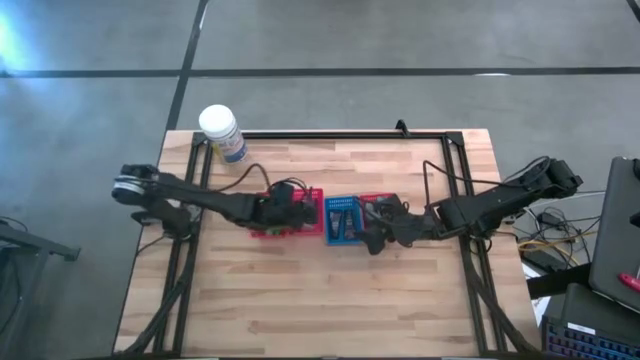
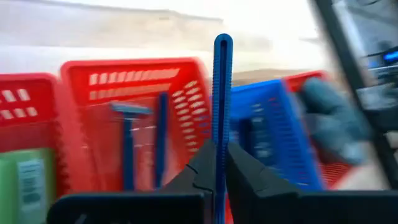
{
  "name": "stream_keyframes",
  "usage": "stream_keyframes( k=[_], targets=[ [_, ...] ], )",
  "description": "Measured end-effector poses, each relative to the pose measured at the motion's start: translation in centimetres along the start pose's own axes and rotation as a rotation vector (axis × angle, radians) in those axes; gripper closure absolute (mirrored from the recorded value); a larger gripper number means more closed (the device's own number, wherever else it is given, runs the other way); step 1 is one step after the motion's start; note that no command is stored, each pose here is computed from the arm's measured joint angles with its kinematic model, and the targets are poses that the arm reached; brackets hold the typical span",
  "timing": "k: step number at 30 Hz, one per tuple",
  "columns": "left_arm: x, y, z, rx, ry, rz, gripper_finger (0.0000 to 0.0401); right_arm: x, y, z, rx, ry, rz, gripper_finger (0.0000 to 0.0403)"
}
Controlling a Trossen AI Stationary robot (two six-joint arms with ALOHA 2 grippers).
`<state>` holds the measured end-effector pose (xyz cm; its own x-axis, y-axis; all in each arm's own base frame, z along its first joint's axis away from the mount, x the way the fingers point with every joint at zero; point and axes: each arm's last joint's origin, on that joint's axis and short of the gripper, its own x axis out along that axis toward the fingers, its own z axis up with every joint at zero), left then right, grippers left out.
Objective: Pick & Place Travel size toiletries
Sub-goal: Put the blue razor into the middle red bin, then return to Home Position
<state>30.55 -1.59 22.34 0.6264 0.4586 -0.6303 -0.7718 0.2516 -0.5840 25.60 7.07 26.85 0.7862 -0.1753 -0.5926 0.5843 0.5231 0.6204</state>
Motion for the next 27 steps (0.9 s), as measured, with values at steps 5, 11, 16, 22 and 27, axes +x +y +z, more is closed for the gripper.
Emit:
stream_keyframes(
  k=[5,11,16,22,27],
  targets=[
    [2.7,1.2,-0.7,0.017,0.022,0.105,0.0375,0.0,0.0,0.1,0.007,-0.022,-0.008,0.0065],
    [3.0,1.3,-1.2,0.049,0.105,0.112,0.0354,-0.1,0.0,-0.1,-0.025,-0.020,-0.005,0.0075],
    [-4.1,-2.7,-0.4,0.424,0.094,-0.186,0.0332,-2.4,0.8,-0.7,-0.185,0.031,0.097,0.0070],
    [-13.8,-2.0,-2.2,0.545,0.199,-0.490,0.0328,-6.2,0.8,-4.8,-0.305,0.268,0.298,0.0060],
    [-12.4,1.3,-4.7,0.326,0.001,-0.505,0.0351,-1.8,-0.1,-5.1,-0.195,0.213,0.538,0.0075]
  ],
)
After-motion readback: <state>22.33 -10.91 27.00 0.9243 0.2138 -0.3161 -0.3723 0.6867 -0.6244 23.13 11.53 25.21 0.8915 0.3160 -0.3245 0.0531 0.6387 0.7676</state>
